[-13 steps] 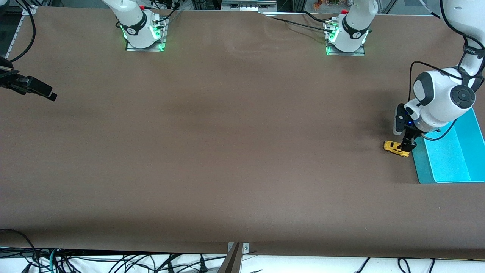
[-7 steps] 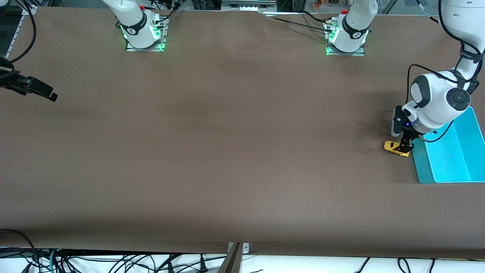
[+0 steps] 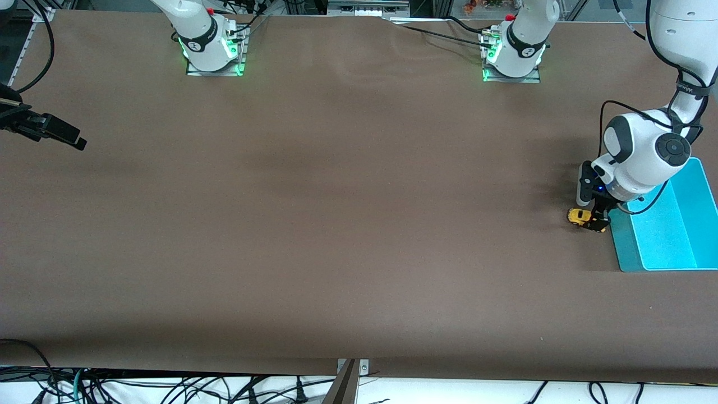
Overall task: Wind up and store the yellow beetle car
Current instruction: 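Lower the left gripper and close it on the yellow car, then lift the car with the left gripper and carry it over the bin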
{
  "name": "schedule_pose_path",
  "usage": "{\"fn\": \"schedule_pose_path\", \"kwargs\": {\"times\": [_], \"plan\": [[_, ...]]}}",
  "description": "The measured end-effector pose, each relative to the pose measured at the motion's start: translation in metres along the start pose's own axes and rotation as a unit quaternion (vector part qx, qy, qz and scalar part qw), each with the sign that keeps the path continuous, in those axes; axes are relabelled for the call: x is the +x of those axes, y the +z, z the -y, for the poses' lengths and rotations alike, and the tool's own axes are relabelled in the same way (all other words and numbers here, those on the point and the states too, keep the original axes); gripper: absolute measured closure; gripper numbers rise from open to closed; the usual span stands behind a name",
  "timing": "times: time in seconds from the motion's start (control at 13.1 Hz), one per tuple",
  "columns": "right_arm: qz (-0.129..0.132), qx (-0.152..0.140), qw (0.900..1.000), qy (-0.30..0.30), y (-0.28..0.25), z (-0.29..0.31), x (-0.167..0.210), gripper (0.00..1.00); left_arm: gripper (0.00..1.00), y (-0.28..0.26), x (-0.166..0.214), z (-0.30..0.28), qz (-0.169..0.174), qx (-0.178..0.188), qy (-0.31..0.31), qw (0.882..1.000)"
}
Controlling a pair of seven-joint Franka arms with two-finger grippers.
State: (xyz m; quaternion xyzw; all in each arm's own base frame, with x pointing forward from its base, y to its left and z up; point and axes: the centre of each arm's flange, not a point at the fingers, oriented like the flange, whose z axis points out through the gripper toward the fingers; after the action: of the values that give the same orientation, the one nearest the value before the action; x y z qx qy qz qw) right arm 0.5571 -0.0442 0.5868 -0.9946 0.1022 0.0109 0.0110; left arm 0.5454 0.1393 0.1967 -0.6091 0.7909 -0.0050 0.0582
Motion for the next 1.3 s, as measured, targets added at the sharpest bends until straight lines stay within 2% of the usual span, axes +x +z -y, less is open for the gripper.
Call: {"fn": "schedule_pose_path", "kwargs": {"times": [0.08,0.23,0.46,0.61,0.69,0.76,0.84,0.92,1.14,1.3], "plan": [[0.0,0.0,1.0,0.001,0.0,-0.001,0.0,0.0,0.08,0.0,0.0,0.0,0.0,0.0,0.0,1.0],[0.0,0.0,1.0,0.001,0.001,-0.001,0.001,0.0,0.23,0.0,0.0,0.0,0.0,0.0,0.0,1.0],[0.0,0.0,1.0,0.003,0.002,-0.003,0.002,0.0,0.27,0.0,0.0,0.0,0.0,0.0,0.0,1.0],[0.0,0.0,1.0,0.003,0.002,-0.003,0.002,0.0,0.44,0.0,0.0,0.001,0.0,0.001,0.0,1.0],[-0.001,0.0,1.0,0.004,0.002,-0.004,0.002,0.0,0.5,-0.001,0.0,0.001,0.0,0.001,0.0,1.0],[-0.002,0.0,1.0,0.003,0.002,-0.004,0.003,0.0,0.5,-0.001,0.0,0.001,0.001,0.001,0.0,1.0],[-0.002,0.0,1.0,0.003,0.002,-0.004,0.003,0.0,0.58,-0.001,-0.001,0.001,0.001,0.002,0.0,1.0],[-0.002,0.0,1.0,0.003,0.002,-0.004,0.003,0.0,0.62,-0.002,-0.001,0.002,0.002,0.003,0.0,1.0],[-0.002,0.0,1.0,0.003,0.002,-0.003,0.003,0.0,0.62,-0.004,-0.002,0.004,0.002,0.002,0.0,1.0],[-0.002,0.0,1.0,0.003,0.002,-0.003,0.003,0.0,0.62,-0.011,-0.003,0.012,-0.007,-0.018,-0.007,1.0]]}}
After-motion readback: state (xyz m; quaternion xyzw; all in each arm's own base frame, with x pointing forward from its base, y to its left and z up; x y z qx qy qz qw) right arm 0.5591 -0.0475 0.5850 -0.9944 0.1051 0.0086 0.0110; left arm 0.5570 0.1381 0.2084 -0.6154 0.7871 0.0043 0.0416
